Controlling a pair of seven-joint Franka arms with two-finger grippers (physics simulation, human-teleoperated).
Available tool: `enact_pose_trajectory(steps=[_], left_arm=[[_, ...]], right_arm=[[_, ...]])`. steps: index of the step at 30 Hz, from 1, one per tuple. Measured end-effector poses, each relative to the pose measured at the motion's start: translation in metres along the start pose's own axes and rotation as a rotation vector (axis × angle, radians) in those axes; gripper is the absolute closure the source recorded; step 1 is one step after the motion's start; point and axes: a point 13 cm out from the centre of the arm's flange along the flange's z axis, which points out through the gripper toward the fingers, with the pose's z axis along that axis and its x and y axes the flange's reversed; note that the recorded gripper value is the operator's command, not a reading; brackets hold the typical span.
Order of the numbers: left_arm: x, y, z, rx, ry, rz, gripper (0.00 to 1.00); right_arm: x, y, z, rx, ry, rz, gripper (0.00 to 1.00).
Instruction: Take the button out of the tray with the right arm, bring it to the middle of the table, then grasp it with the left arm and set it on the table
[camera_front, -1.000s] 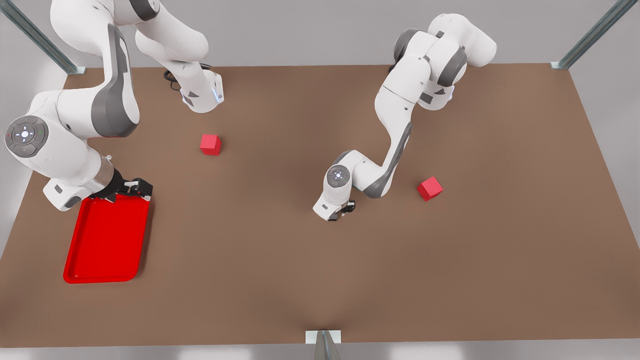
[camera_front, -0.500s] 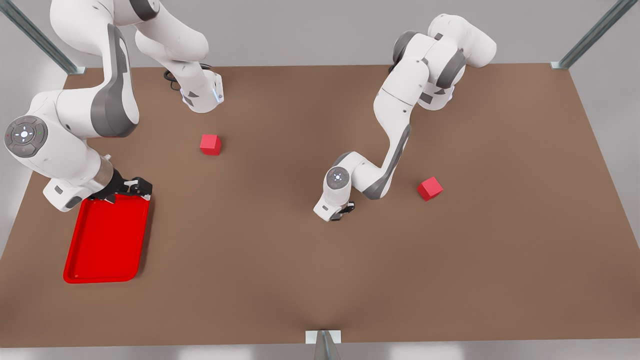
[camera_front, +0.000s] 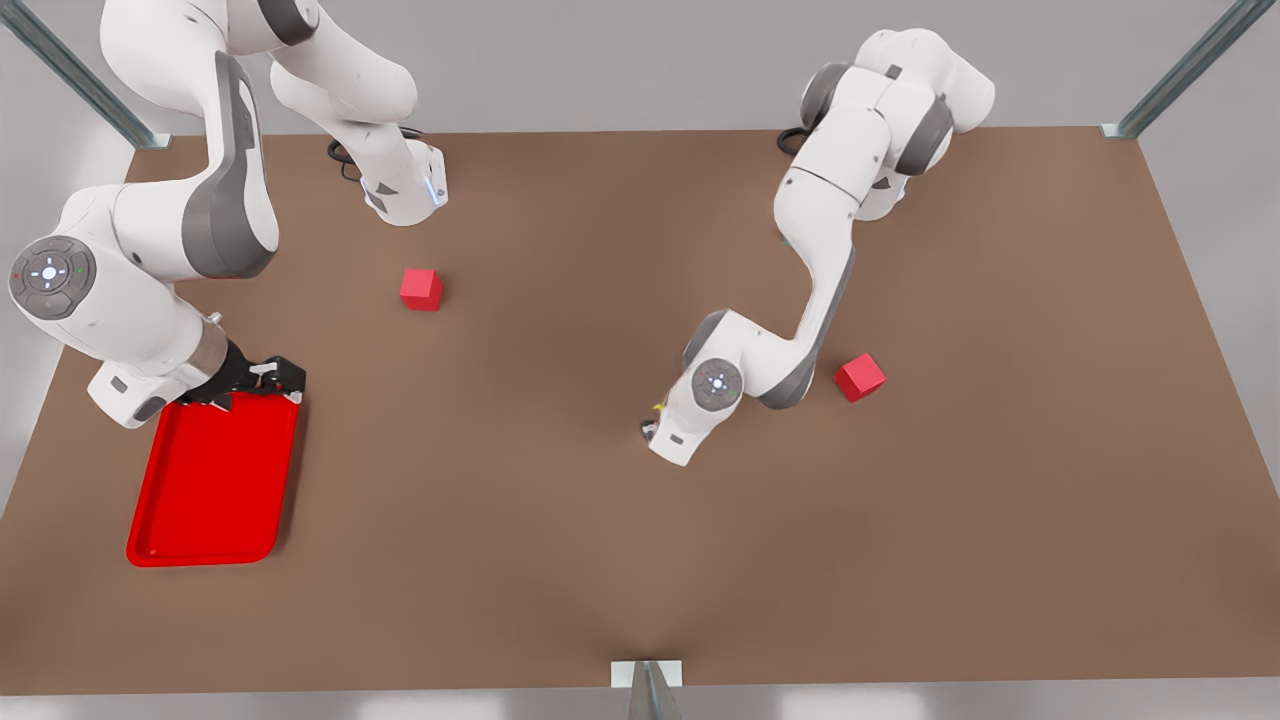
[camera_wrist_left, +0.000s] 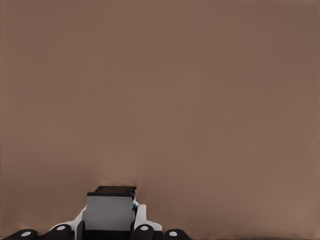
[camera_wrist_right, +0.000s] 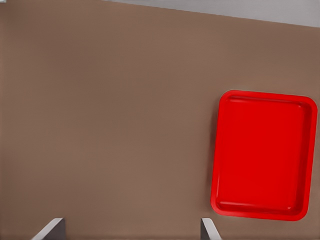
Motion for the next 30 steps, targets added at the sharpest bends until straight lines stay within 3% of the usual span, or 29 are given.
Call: enact_pose_trajectory(steps=[4,10,14,19,30], left_arm=[[0.004,0.004,-0.015,0.127,0.232,-0.184,0.58],[0.015,-0.037,-0.038,0.477,0.645,-0.471,0.58],[-0.011,-0.044,-0.036,0.672,0.825,-0.639,0.59],[-0.032,-0.032,-0.008,0.756,0.883,-0.704,0.59],[-0.030,-0.018,0.024,0.746,0.799,-0.565,0.59]], right_arm=[[0.000,0.001,0.000,0.000,0.000,-0.004,0.00],[0.000,0.001,0.000,0.000,0.000,-0.008,0.00],[0.000,0.000,0.000,0.000,-0.001,-0.007,0.00],[0.000,0.001,0.000,0.000,0.000,-0.009,0.00],[0.000,0.000,0.001,0.001,0.002,-0.011,0.00]])
